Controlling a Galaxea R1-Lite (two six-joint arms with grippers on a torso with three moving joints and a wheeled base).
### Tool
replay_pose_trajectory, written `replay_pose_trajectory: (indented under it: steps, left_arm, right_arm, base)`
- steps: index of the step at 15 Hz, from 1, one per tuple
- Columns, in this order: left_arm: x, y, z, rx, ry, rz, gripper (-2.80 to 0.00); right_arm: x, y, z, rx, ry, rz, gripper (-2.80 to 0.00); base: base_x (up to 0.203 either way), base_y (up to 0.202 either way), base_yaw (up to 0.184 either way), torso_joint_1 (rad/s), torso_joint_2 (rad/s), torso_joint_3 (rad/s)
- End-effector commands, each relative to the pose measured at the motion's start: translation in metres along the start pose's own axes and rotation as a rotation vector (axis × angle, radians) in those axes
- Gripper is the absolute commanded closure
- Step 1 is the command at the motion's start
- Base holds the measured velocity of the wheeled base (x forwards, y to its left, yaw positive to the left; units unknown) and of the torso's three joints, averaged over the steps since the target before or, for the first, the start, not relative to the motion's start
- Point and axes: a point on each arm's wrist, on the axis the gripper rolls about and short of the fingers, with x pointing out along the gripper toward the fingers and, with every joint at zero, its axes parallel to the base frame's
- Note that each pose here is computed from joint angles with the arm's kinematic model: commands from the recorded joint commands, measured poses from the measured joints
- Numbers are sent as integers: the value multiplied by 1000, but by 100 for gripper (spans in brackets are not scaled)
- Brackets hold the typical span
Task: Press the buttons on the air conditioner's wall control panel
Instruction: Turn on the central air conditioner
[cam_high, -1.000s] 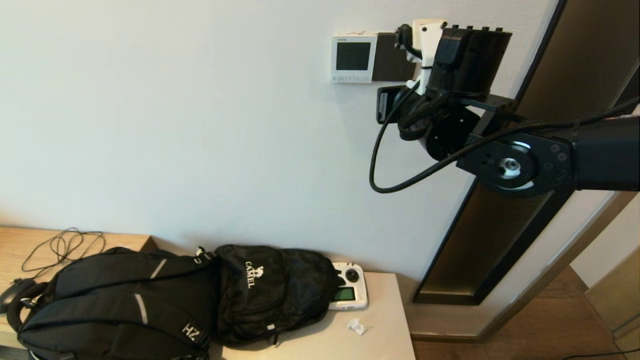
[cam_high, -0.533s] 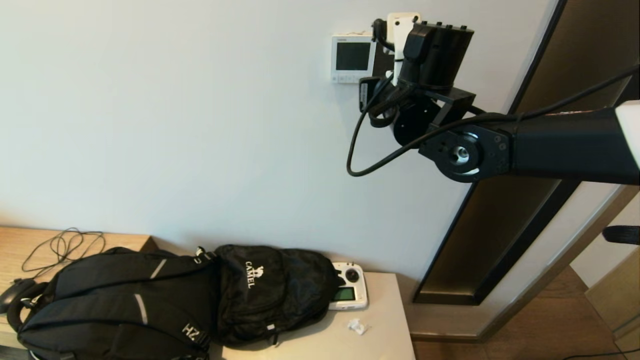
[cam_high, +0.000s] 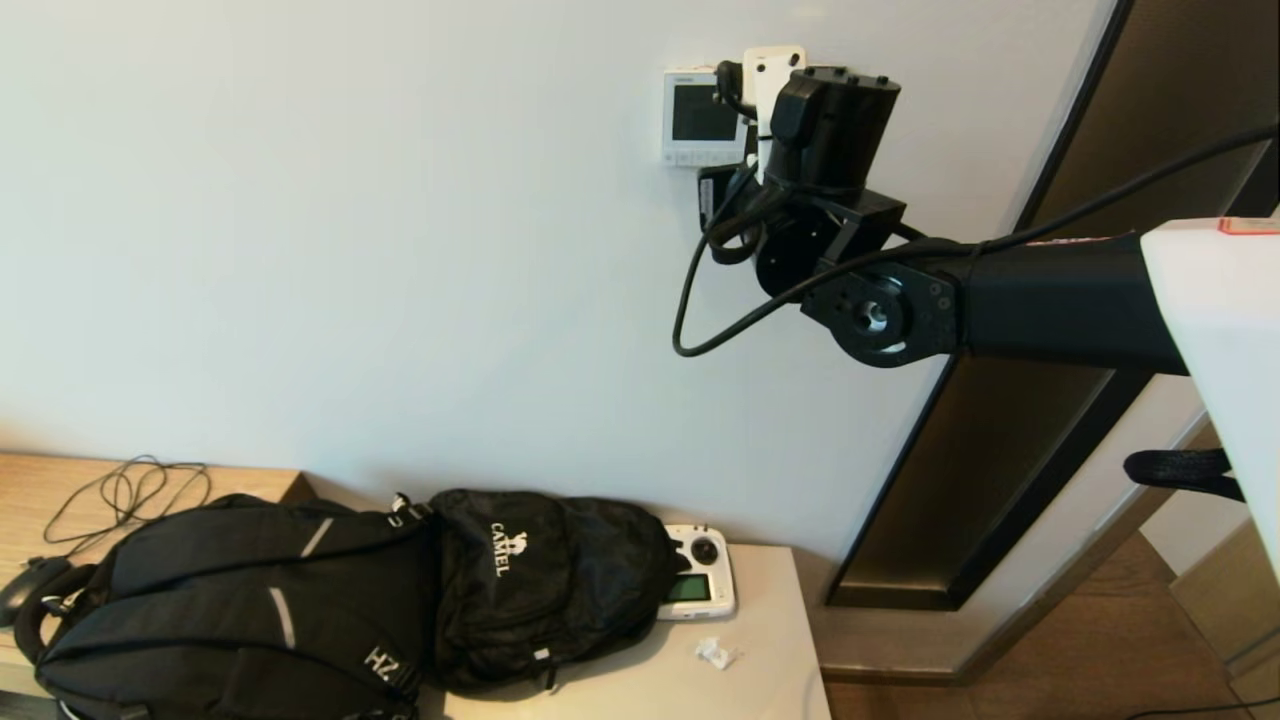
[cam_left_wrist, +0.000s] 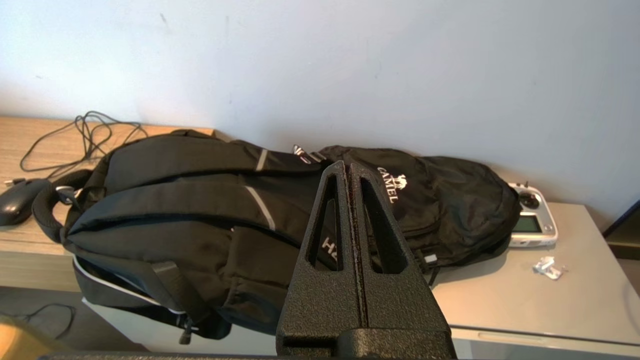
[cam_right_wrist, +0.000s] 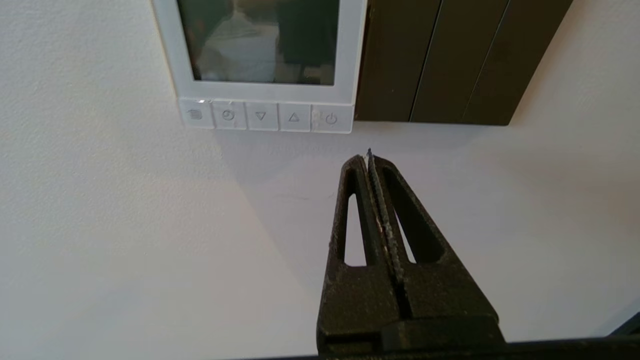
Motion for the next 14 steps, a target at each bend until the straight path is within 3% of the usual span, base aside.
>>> replay_pose_trajectory:
  steps: [1,14]
  left_arm:
    - [0,0,0,0,0,1,0]
    - [0,0,0,0,0,1,0]
  right_arm:
    - [2,1,-1,1,-4,-6,0]
    - [12,7,-11,-13,-12,-15,0]
  base:
    - [0,0,0,0,0,0]
    - [0,0,0,0,0,0]
